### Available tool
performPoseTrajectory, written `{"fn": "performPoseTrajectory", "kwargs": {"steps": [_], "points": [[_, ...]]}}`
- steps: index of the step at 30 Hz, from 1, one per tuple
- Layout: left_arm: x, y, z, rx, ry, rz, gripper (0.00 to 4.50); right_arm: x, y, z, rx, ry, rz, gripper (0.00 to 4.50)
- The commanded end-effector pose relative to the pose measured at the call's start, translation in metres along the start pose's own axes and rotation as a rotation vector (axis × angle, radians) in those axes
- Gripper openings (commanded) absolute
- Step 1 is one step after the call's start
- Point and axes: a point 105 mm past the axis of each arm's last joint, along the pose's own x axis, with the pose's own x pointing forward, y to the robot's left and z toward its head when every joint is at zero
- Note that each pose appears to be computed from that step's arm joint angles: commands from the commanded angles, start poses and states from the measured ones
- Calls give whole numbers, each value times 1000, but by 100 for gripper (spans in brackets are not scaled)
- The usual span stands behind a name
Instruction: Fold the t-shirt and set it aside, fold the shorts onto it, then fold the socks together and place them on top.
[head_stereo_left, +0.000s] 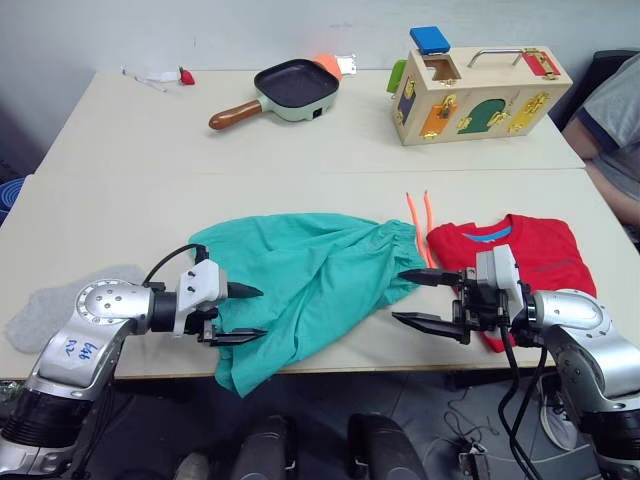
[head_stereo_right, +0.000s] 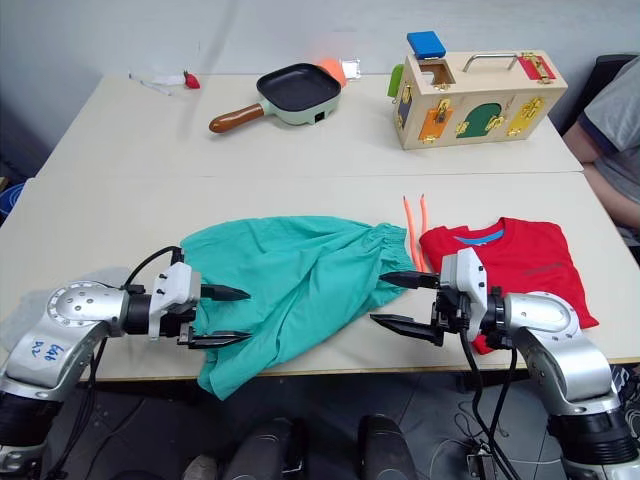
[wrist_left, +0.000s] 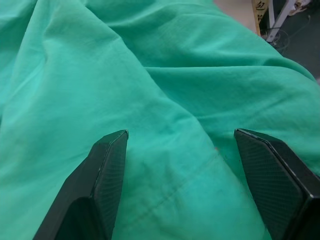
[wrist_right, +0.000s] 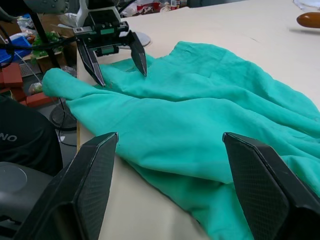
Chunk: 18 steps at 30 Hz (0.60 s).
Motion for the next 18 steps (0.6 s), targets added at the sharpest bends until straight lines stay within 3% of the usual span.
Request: {"fn": "performPoseTrajectory", "kwargs": {"steps": [1, 7, 11, 18], "points": [[1, -2, -4, 45, 48, 7, 298, 3, 6, 7, -32, -20, 6, 345], [0, 7, -9, 102, 90, 67, 119, 8, 6, 8, -36, -32, -1, 345], [-9, 17, 1, 65, 30, 108, 2, 9, 5, 8, -37, -36, -3, 345], [-58, 72, 42, 5, -166, 324, 2, 10, 5, 6, -37, -41, -16, 345]]}}
